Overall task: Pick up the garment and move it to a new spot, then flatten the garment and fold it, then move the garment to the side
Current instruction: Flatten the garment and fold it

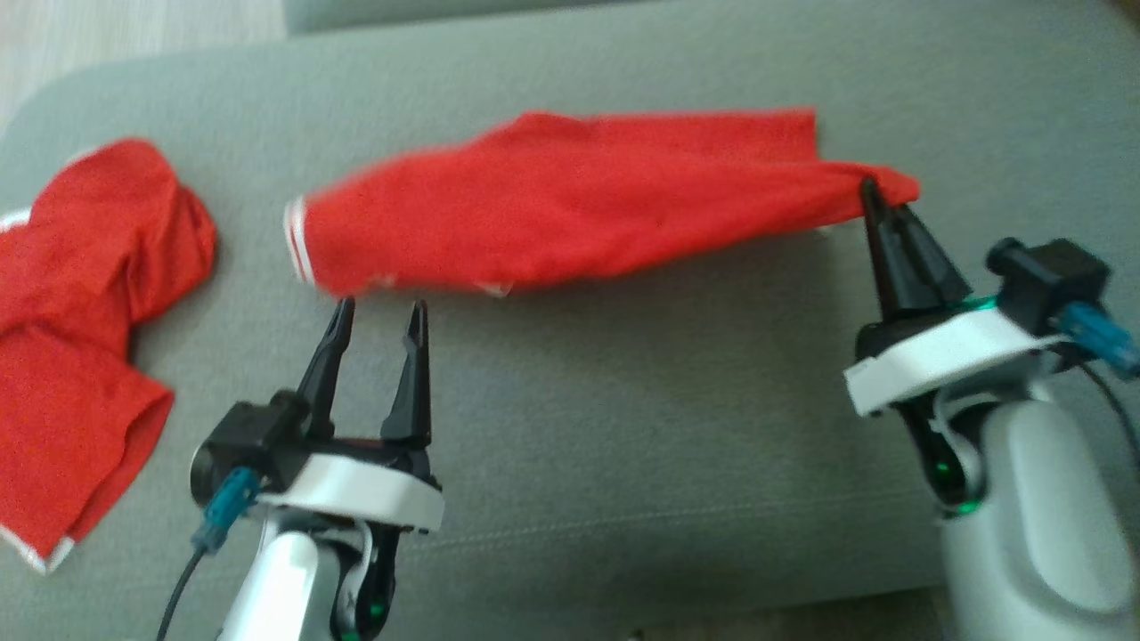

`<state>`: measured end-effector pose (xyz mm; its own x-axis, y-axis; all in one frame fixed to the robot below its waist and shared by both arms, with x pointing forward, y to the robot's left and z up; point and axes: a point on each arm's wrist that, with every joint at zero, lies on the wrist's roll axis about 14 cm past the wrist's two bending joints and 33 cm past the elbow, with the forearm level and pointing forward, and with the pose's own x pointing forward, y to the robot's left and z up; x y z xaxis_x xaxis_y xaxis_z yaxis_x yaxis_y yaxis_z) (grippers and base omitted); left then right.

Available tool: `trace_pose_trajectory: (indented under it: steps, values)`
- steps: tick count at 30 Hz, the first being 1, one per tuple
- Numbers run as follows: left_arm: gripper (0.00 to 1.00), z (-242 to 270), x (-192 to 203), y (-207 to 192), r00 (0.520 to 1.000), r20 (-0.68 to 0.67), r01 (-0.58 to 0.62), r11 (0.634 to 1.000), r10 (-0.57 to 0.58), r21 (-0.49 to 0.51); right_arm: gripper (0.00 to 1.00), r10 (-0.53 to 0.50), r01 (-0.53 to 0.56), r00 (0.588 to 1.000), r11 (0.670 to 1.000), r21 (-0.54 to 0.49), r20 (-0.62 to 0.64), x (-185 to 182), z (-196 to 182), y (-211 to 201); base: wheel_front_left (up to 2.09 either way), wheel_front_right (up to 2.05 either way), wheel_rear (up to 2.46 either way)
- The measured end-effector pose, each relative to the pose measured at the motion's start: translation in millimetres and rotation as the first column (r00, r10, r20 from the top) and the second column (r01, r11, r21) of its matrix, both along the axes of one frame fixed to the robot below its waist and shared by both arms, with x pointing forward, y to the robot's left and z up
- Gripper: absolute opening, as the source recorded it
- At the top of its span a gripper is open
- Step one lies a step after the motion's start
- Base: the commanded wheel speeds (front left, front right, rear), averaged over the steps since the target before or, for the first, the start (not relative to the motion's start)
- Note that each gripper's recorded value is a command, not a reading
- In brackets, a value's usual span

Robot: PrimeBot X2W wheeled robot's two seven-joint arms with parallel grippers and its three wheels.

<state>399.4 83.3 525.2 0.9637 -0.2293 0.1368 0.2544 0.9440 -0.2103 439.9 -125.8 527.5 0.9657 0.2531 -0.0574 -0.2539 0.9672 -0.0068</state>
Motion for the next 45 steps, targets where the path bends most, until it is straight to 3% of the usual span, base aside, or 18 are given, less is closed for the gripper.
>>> trace_pose_trajectory:
  steps: [9,13,19,26,33,34,35,40,45]
  values:
    - [1.0,26.3,-18.1,-8.8,0.997,0.072,0.026,1.0,-0.025,-0.008,0.0,0.046,-0.037,0.963,0.999,-0.039,0.266,-57.0,131.3,-2.1,0.0,0.0,0.0]
    - [1.0,31.9,-21.9,-5.2,0.996,0.086,0.015,1.0,-0.013,-0.017,0.0,0.083,-0.076,0.961,0.996,-0.038,0.265,-60.4,149.9,6.3,0.0,0.0,0.0]
    - [1.0,25.1,-25.6,2.8,0.998,0.064,-0.011,1.0,0.012,-0.024,0.0,0.126,-0.099,0.95,0.989,-0.107,0.287,-32.7,174.4,15.7,0.0,0.0,0.0]
    - [1.0,7.7,-13.1,14.1,0.999,0.01,-0.044,0.999,0.044,-0.028,0.0,0.135,-0.103,0.969,0.983,-0.154,0.208,62.5,181.8,25.7,0.0,0.0,0.0]
    - [1.0,1.6,5.7,27.7,0.997,-0.014,-0.077,0.996,0.077,-0.042,0.0,0.005,-0.004,1.0,0.984,-0.181,0.006,181.1,130.0,10.7,0.0,0.0,0.0]
    - [1.0,-0.7,6.6,30.2,0.996,-0.023,-0.086,0.995,0.085,-0.046,0.47,-0.009,0.005,1.0,0.981,-0.192,-0.019,194.3,118.1,10.3,0.0,0.0,0.0]
    - [1.0,-3.2,7.1,33.6,0.995,-0.033,-0.098,0.994,0.097,-0.048,1.0,-0.02,0.011,0.999,0.979,-0.204,-0.041,206.0,106.0,10.5,0.0,0.0,0.0]
    - [1.0,-24.7,6.4,52.6,0.981,-0.105,-0.169,0.985,0.164,-0.038,1.0,-0.018,-0.006,0.991,0.983,-0.183,-0.129,245.3,43.7,30.3,0.0,0.0,0.0]
    - [1.0,-46.0,6.3,64.7,0.964,-0.165,-0.212,0.977,0.207,-0.009,1.0,0.02,-0.07,0.972,0.976,-0.208,-0.234,253.4,-23.8,57.0,0.0,0.0,0.0]
